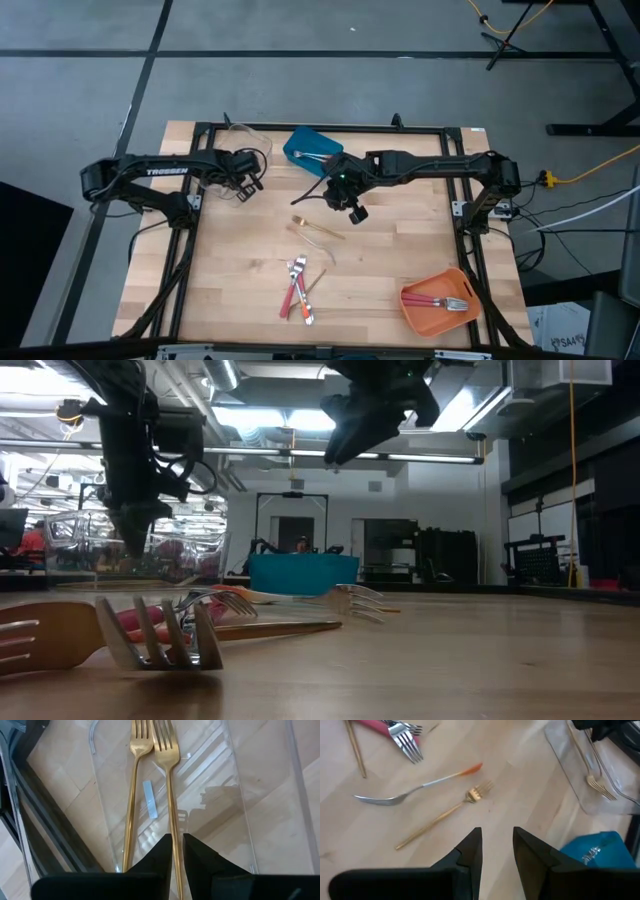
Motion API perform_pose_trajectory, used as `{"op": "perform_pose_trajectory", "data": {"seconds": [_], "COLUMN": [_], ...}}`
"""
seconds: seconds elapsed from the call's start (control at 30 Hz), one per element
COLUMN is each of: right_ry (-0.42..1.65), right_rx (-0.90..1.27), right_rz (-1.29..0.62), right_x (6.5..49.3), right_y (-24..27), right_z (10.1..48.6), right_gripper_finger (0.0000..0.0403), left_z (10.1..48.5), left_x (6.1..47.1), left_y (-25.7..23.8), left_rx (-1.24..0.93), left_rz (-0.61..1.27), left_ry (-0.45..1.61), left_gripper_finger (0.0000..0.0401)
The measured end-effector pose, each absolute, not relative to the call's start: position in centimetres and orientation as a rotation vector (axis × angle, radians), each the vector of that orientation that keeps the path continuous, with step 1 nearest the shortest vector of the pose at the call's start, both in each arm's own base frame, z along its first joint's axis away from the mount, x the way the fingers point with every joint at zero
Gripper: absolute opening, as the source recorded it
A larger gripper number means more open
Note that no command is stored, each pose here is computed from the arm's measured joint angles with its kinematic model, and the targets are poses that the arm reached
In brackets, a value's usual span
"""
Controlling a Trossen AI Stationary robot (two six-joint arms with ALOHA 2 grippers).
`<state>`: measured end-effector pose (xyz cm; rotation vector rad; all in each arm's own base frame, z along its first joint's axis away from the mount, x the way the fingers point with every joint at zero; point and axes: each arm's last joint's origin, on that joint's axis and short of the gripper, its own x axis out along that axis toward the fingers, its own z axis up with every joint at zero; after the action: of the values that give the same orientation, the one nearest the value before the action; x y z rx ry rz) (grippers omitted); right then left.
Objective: Sort silverware by color (type)
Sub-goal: Put the gold fork into the transparent bin
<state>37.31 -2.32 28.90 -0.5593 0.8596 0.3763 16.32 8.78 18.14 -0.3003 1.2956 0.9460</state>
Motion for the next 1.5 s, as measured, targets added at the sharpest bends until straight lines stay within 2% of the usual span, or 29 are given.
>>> {"op": "perform_pose_trajectory", "data": {"seconds": [0.23,0.73,0.97,1.5], "right_ry": [0.821,0.820,0.859,1.006], "right_rx": [-0.489,-0.132,0.011,-0.120], "right_rz": [0.410,0.257,0.180,0.067], "right_x": [37.5,38.1,39.6,42.6], "right_y": [-2.1,-2.1,-1.5,1.9], "right_z": [29.0,28.8,25.3,16.5], "right_gripper_finger": [0.0101,0.0101,0.0101,0.0101], "left_z": [19.2,22.6,23.2,23.1], "left_x": [15.8,13.6,13.3,13.3], "left_y": [8.6,7.5,7.4,7.4], "left_rx": [-0.306,-0.388,-0.428,-0.427], "left_rz": [0.947,0.989,1.006,1.006], "left_ry": [1.229,0.951,0.881,0.882], "left_gripper_finger": [0.0039,0.0039,0.0039,0.0039]}}
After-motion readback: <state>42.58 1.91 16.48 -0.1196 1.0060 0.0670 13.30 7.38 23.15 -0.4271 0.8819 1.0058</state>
